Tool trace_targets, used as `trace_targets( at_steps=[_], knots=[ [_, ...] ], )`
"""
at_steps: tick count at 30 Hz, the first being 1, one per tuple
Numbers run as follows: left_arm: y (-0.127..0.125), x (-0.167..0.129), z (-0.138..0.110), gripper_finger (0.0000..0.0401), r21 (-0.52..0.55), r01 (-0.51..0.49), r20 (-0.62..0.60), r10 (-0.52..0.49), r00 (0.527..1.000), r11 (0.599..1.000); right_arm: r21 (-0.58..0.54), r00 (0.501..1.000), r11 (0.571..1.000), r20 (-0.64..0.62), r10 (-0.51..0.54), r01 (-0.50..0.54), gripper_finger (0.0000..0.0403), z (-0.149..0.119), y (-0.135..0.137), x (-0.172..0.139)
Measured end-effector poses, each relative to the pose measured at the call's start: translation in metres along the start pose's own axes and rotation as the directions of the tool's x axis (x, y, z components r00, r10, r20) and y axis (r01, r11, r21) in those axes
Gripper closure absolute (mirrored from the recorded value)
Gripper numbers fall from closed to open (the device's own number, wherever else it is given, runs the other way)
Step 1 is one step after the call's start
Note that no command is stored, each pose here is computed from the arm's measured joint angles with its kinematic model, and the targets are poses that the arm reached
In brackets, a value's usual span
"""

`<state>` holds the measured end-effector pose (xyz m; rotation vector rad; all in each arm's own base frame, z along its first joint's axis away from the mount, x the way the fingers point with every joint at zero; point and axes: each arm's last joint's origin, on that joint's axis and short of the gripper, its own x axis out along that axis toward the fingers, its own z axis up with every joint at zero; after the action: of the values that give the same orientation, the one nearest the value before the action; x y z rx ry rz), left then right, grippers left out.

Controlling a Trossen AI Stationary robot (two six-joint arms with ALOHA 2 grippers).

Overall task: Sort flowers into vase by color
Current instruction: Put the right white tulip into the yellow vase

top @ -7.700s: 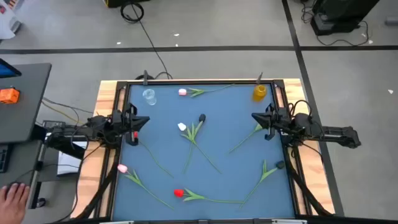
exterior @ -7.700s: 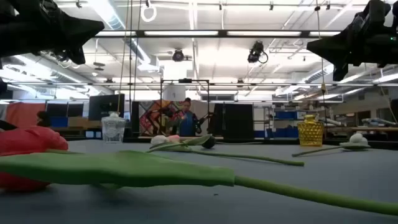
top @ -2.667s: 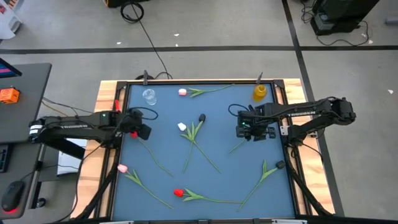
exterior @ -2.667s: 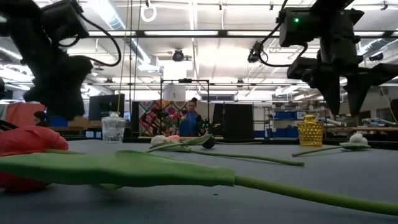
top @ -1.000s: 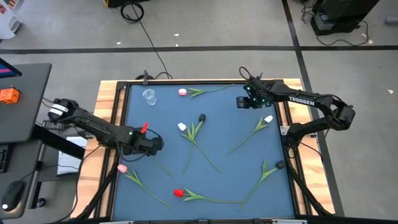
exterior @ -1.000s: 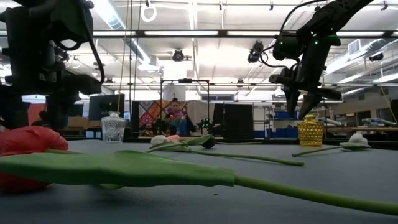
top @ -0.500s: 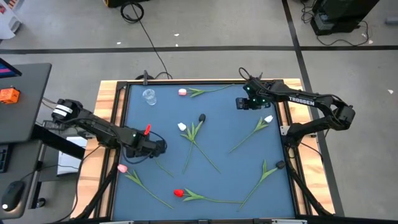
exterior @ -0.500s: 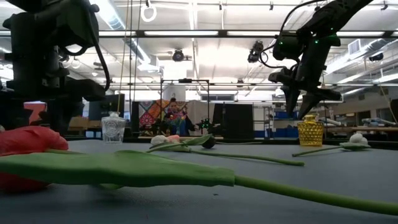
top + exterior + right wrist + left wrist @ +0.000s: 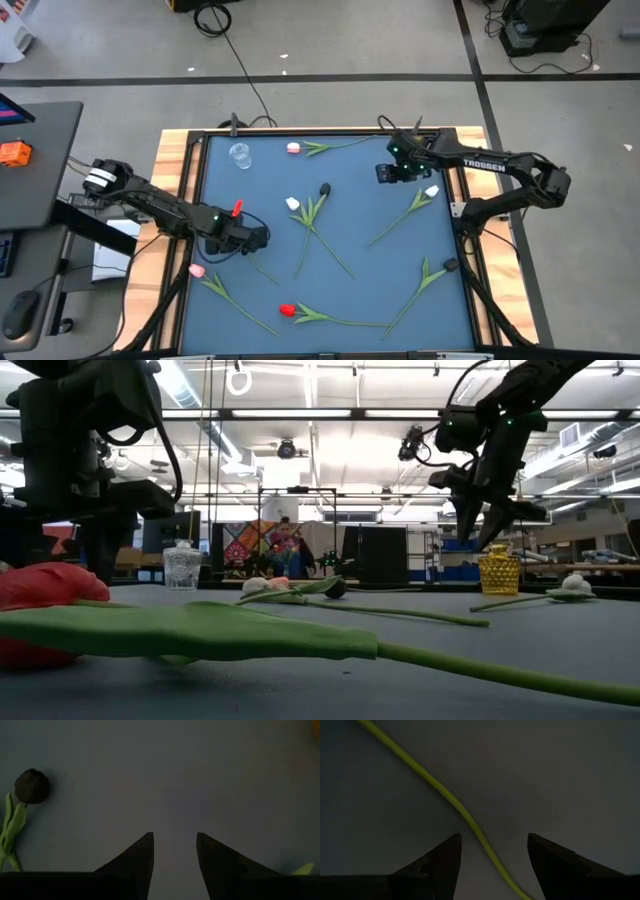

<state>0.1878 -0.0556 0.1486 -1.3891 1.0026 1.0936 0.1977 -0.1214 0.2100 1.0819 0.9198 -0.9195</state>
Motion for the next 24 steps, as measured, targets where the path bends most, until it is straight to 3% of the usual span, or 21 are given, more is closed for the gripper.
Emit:
trace_targets(
  at_steps=[11, 24],
  knots=[
    [0.006, 0.000, 0.003, 0.0168, -0.020, -0.057, 0.033, 0.057, 0.998, 0.998, -0.056, 1.000, 0.998, -0.002, 0.000, -0.001, 0.0245, -0.017, 0.014, 0.001],
    [0.001, 0.002, 0.000, 0.0168, -0.096, -0.016, 0.027, 0.019, 0.999, 0.995, -0.108, 0.999, 0.994, -0.028, 0.017, -0.019, 0.0245, -0.028, 0.022, 0.001]
  ],
)
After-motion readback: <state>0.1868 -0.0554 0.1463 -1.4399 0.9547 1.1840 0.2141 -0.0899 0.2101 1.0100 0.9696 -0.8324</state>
